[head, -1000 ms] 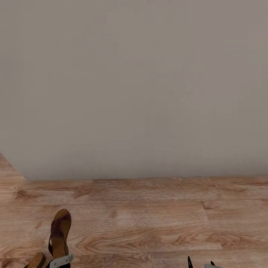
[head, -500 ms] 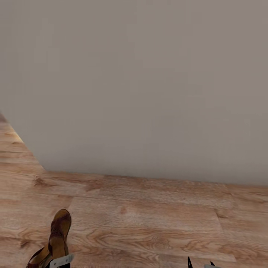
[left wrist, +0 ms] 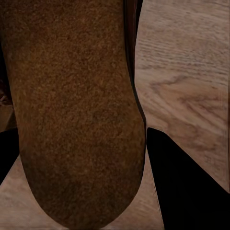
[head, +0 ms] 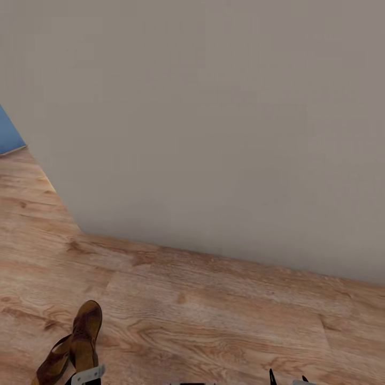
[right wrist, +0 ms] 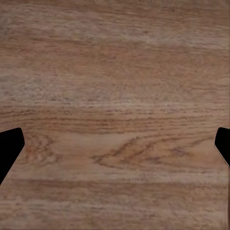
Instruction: Pick up the two gym shoes and the two sandals from the corridor floor and place them onto the hallstand (shoe rack) in the corridor, making sure they are on the rack and not on the floor. Arrange them so the two gym shoes are next to each other and the two sandals are next to each other.
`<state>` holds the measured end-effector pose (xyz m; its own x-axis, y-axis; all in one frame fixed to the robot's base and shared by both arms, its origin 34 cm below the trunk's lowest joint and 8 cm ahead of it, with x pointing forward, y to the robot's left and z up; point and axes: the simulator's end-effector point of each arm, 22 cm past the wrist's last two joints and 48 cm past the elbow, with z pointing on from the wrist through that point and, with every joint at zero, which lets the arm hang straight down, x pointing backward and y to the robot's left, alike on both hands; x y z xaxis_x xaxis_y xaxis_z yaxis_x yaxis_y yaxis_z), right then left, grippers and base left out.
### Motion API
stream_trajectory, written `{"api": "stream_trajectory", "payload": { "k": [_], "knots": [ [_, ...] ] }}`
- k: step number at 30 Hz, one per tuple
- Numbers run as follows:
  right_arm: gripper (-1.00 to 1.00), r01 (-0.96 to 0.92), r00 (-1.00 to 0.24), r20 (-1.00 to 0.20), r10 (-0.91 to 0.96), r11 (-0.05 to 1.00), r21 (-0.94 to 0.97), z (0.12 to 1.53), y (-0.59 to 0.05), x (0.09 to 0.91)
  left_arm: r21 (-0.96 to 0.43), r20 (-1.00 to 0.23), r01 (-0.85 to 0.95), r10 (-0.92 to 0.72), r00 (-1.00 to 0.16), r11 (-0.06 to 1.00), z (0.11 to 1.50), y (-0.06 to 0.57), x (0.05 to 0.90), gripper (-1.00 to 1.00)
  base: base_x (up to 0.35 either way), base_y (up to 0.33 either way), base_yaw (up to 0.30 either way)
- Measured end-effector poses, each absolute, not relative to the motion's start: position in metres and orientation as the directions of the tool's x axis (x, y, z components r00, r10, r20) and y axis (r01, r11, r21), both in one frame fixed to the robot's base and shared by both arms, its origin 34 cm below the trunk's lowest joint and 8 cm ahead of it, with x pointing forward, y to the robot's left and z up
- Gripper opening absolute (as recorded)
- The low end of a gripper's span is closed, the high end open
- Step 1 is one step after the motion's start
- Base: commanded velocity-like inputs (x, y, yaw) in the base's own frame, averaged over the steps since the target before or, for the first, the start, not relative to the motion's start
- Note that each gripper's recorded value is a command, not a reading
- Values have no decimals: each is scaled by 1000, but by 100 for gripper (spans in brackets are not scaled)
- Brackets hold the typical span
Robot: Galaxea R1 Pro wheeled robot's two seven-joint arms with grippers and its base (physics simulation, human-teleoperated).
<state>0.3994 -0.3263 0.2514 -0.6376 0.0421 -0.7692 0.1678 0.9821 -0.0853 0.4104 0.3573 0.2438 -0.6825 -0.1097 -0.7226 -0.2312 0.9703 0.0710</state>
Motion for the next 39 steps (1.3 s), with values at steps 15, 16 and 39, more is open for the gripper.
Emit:
{"api": "stream_trajectory", "payload": {
  "k": [15,16,39],
  "knots": [
    [100,166,-649,-760,43,982,-86,247,-325,395,74,-714,-233,-111,-691,970,240,358,406,-100,0,-99,239],
    [100,166,-649,-759,43,982,-86,247,-325,394,74,-713,-232,-111,-692,970,240,358,406,-100,0,-1,239],
    [100,165,-662,-748,44,982,-89,242,-325,389,80,-699,-241,-118,-705,967,234,360,399,-100,0,0,239]
  ]
}}
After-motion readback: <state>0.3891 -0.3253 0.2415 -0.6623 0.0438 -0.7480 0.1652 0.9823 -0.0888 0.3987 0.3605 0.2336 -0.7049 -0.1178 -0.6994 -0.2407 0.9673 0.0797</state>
